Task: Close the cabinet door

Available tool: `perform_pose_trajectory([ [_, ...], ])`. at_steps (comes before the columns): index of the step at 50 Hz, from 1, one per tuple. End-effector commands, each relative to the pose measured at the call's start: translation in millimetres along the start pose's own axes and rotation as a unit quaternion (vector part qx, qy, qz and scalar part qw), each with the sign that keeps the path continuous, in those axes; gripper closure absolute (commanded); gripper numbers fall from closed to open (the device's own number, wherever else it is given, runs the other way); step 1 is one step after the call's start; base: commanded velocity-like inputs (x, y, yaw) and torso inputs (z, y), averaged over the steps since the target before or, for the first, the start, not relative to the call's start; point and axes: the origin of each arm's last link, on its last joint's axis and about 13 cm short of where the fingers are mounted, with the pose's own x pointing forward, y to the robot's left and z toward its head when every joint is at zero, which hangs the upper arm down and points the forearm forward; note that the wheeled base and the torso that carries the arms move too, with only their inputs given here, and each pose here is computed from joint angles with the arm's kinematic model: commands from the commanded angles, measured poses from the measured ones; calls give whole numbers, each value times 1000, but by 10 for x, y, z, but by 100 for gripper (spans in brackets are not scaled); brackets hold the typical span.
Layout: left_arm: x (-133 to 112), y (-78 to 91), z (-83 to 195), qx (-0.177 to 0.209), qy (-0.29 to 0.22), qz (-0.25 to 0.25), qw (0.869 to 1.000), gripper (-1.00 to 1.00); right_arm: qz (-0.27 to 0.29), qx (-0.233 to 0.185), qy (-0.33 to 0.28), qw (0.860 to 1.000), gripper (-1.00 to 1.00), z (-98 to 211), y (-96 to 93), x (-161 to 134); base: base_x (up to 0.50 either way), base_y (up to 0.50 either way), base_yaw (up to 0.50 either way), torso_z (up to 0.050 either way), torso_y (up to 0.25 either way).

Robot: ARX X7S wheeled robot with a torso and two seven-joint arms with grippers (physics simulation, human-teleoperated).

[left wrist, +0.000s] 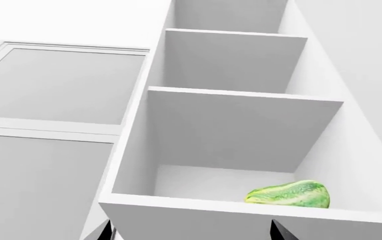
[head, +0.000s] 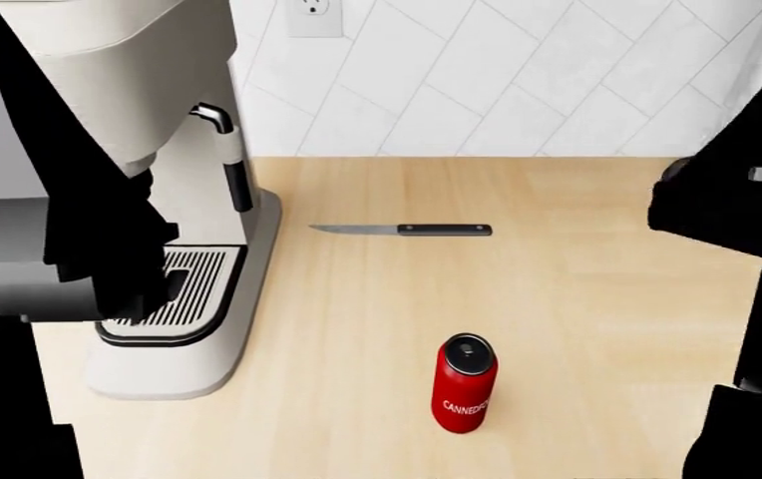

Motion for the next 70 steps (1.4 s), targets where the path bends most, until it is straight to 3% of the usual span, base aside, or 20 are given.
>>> perform_pose_trajectory([
  [1, 21, 34, 152, -20, -18, 7, 1000, -100, 111, -30, -77, 990, -100, 686, 130, 291, 0, 0, 0, 0, 0],
  [8, 27, 40, 179, -26, -21, 7, 999, -100, 123, 52, -35, 990, -100, 732, 138, 600, 0, 0, 0, 0, 0],
  [13, 28, 43, 190, -27, -22, 6, 999, -100, 134, 60, -32, 989, -100, 780, 208, 803, 0, 0, 0, 0, 0],
  [19, 24, 39, 188, -27, -21, 4, 999, -100, 105, 105, -41, 988, -100, 837, 122, 886, 0, 0, 0, 0, 0],
  [24, 21, 36, 189, -27, -21, 4, 999, -100, 74, 165, -50, 982, -100, 915, 3, 963, 0, 0, 0, 0, 0],
  [34, 18, 34, 177, -27, -20, 3, 999, -100, 36, 198, -51, 978, -100, 931, -97, 1034, 1, -1, -1, 0, 0],
  [43, 14, 29, 175, -27, -19, 2, 999, -100, 7, 200, -77, 977, -100, 1037, -206, 1141, 4, -2, -1, 3, 0],
  [49, 11, 27, 173, -28, -18, 1, 999, -100, -72, 173, -137, 973, -100, 1182, -321, 1143, 0, -4, -4, 2, 0],
  [51, 11, 27, 172, -28, -18, 1, 999, -100, -141, 136, -168, 966, -100, 1218, -409, 1101, 0, -5, -6, 5, 0],
  [54, 9, 24, 167, -29, -17, 1, 999, -100, -192, 93, -192, 958, -100, 1247, -482, 1061, 0, -2, -2, 0, 0],
  [57, 11, 23, 170, -29, -18, 1, 999, -100, -290, 10, -161, 943, -100, 1195, -572, 1055, 0, 0, 0, 0, 0],
  [58, 11, 23, 171, -29, -18, 1, 999, -100, -296, 10, -169, 940, -100, 1207, -589, 1050, 0, -70, 0, 0, 0],
  [62, 9, 19, 164, -29, -17, 0, 999, -100, -229, 52, -169, 957, -100, 1223, -483, 1114, 0, 0, 0, 0, 0],
  [70, 12, 29, 160, -29, -17, 1, 999, -100, -137, 69, -133, 979, -100, 1065, -180, 1414, 0, 0, 0, 0, 0],
])
